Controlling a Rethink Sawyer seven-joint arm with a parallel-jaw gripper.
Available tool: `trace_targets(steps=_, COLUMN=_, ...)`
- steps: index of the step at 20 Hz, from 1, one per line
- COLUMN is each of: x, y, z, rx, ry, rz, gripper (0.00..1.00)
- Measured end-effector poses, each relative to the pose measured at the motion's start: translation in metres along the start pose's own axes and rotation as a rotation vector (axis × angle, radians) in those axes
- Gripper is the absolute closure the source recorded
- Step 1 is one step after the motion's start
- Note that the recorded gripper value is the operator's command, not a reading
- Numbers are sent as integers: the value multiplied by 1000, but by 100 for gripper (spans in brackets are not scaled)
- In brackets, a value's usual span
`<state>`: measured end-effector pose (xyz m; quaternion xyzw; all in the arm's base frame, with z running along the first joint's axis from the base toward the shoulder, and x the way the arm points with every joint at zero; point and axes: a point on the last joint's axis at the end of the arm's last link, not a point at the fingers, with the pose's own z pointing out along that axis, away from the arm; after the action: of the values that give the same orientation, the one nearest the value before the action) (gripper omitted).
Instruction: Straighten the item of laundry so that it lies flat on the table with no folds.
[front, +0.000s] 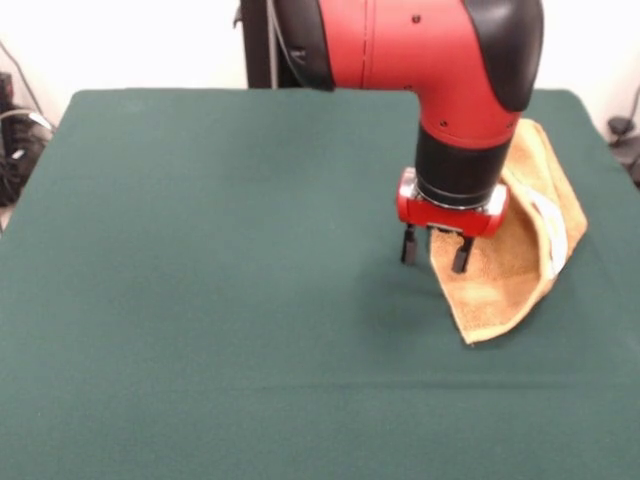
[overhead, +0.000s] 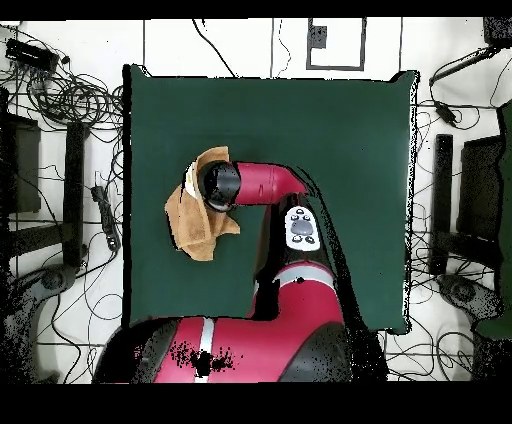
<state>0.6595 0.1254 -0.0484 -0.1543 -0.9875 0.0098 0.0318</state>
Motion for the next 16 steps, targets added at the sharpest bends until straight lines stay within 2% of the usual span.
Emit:
trace_targets(steps=4, x=-1, y=7, z=0, rx=13, ry=1, rz=-12, gripper=0)
trace_targets(steps=5, x=-1, y=10, z=0, rx=15, ry=-1, rz=-16, gripper=100)
trace_targets(steps=7, x=0, y=18, z=0, rx=18, ry=-8, rz=-30, gripper=100)
trace_targets(steps=16, x=-1, y=18, z=0, rx=27, ry=-13, rz=-33, gripper=100)
